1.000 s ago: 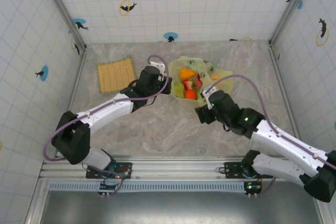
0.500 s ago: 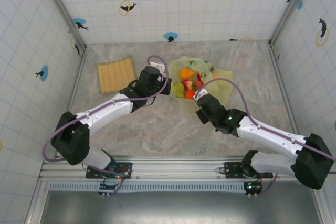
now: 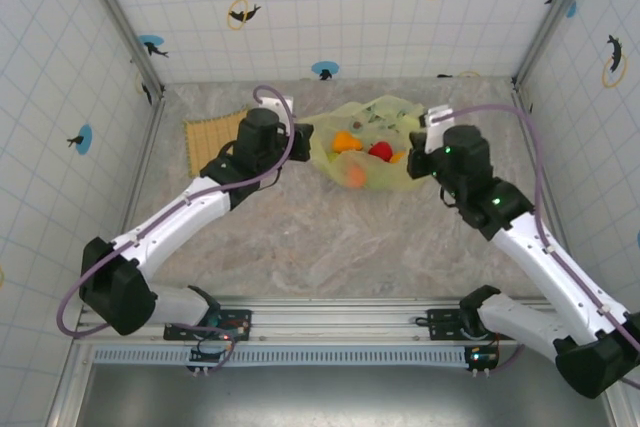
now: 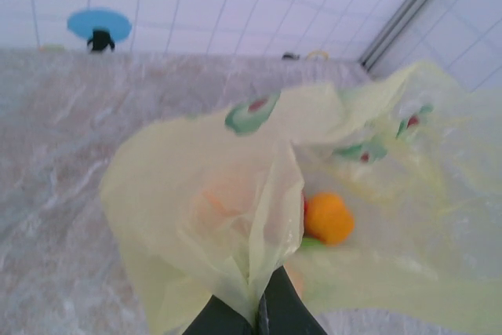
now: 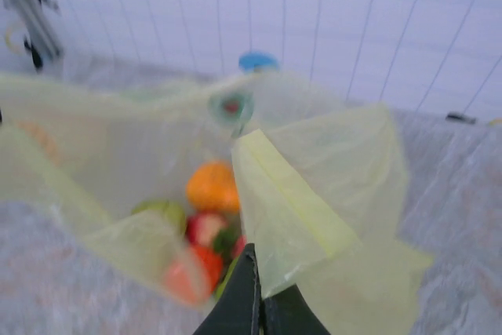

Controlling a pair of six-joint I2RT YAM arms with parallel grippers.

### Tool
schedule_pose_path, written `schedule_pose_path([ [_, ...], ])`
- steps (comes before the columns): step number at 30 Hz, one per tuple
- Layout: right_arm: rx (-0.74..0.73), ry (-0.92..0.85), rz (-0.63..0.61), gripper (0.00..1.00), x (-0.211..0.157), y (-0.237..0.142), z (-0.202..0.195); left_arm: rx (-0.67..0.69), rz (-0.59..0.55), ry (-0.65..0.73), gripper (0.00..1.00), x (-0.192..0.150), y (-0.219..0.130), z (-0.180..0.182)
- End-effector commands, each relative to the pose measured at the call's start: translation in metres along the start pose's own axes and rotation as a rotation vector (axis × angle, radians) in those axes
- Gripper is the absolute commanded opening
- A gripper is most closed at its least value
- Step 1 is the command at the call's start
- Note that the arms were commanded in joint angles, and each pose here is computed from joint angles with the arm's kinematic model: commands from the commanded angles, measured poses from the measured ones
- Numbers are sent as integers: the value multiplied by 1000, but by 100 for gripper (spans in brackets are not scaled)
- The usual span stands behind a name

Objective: Place the fruits into the plastic bag

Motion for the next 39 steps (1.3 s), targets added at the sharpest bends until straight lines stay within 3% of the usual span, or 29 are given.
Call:
schedule_pose_path([
  [1, 33, 56, -106, 0, 42, -9, 4, 8, -65, 29, 0, 34, -15, 0],
  [7, -23, 94, -182, 0, 87, 2, -4, 100, -145, 22, 0, 70, -16, 21],
  [11, -37, 112, -178, 0, 97, 17, -5, 139, -153, 28, 0, 81, -4, 30],
  [17, -127, 149, -98, 0, 64, 40, -28, 163, -75, 47, 0, 63, 24, 37],
  [22, -179, 160, -29, 0, 42, 49, -45, 63, -41, 38, 0, 58, 38, 30],
  [28, -74, 149, -15, 1, 42, 52, -37, 0, -95, 33, 0, 65, 29, 23],
  [31, -51, 139, 8, 7, 38, 55, -36, 45, -83, 39, 2, 51, 27, 28],
  [34, -30, 130, 28, 17, 36, 55, -34, 50, -45, 41, 14, 37, 26, 30],
  [36, -1, 123, 33, 33, 38, 51, -30, 35, -39, 41, 25, 32, 21, 28],
  [39, 34, 118, 41, 56, 43, 41, -25, -2, -68, 42, 50, 27, 4, 24],
])
Point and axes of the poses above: each hand's point on the last joint's axis, 136 mm out from that joint toward the fingers, its own y axis out along the fingers, its own z axis along the line the jaws close on, x = y × z, the point moved 8 cm from there along -y, back along the fingers, and after that the axes turned 14 degrees about y, right-handed, at the moved point
